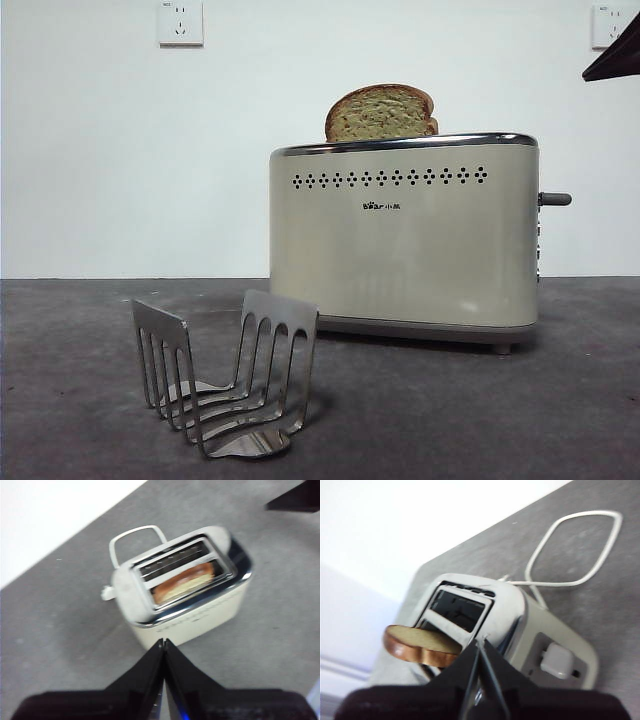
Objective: Pick up a slice of bread from the rack,put the bread on the toaster,press the button
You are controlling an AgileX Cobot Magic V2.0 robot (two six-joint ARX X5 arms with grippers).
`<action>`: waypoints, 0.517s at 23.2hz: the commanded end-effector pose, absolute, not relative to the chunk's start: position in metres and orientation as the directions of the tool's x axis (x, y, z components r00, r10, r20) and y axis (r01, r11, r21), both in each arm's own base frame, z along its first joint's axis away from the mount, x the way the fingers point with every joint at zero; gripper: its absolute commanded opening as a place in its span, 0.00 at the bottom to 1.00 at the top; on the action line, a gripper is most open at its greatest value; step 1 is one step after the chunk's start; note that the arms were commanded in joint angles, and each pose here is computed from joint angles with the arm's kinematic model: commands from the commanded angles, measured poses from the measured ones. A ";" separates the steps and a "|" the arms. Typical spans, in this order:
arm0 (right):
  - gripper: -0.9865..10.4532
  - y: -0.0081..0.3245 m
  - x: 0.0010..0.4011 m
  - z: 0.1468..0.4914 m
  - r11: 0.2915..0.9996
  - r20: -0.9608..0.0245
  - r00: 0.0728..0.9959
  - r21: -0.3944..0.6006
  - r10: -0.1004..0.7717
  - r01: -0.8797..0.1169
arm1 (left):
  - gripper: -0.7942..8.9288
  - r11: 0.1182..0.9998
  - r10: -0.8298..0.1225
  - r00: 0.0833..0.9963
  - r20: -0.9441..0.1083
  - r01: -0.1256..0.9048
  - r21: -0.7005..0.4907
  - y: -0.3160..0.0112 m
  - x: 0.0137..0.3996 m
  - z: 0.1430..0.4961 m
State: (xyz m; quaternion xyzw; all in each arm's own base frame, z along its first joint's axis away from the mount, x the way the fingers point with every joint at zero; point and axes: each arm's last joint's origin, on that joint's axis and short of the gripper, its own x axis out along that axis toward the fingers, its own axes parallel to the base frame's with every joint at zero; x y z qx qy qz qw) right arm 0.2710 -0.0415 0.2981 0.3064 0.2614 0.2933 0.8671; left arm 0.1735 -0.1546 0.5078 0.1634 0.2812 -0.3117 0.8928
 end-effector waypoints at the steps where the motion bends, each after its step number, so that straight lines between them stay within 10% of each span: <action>1: 0.08 -0.047 0.282 0.284 0.575 -0.262 0.652 0.750 0.712 -0.326 | 0.08 0.761 -0.487 0.635 -0.600 0.645 0.065 -0.154 0.172 0.509; 12: 0.08 -0.053 0.309 0.236 0.525 -0.317 0.590 0.822 0.742 -0.219 | 0.08 0.758 -0.481 0.586 -0.652 0.652 0.027 -0.156 0.173 0.493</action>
